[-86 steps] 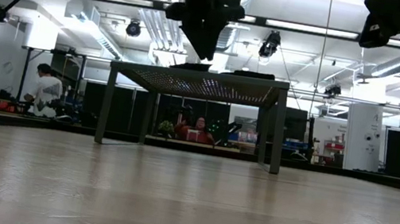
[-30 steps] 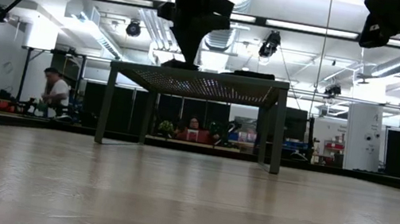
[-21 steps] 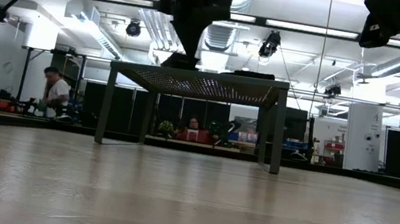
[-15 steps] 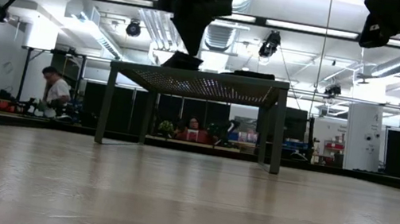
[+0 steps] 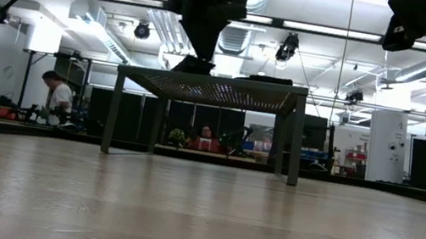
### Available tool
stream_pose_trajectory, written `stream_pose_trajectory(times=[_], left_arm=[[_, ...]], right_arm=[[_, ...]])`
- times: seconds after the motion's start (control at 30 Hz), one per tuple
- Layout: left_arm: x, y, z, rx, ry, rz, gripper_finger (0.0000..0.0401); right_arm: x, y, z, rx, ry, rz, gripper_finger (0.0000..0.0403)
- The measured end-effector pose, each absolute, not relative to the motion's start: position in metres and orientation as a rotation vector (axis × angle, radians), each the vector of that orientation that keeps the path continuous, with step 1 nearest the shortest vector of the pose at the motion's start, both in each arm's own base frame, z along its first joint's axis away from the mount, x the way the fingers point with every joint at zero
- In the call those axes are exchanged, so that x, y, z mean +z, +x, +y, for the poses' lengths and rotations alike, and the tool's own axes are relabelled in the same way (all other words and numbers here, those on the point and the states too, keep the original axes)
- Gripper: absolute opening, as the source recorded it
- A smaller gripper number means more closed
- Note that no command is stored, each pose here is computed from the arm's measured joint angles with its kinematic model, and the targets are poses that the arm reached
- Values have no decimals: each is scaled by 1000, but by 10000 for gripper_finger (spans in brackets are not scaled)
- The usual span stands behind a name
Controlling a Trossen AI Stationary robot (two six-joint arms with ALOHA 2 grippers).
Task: Pick & Place Mini shaped plates
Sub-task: Stack the black square plate on top of the other black square plate on the shelf
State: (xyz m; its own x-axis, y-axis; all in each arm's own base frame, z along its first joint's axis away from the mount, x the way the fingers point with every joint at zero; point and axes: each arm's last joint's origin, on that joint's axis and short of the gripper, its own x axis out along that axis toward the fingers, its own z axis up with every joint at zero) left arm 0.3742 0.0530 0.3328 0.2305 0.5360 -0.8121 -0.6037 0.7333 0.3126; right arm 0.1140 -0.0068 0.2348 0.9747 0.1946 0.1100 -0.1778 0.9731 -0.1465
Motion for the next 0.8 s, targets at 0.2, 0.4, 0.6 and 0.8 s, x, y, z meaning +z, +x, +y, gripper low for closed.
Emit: stream_pose_trajectory(times=[0.2, 0.4, 0.6, 0.8], left_arm=[[329, 374, 50, 776, -67, 1094, 122], [319, 372, 53, 789, -50, 1137, 122], [319, 373, 52, 791, -48, 1128, 120], [319, 373, 52, 791, -41, 1129, 82]], right_arm=[[235, 114, -7, 189, -138, -124, 8], [235, 114, -7, 189, -138, -124, 8], [235, 114, -7, 188, -139, -124, 8], [235, 114, -7, 188, -139, -125, 8]])
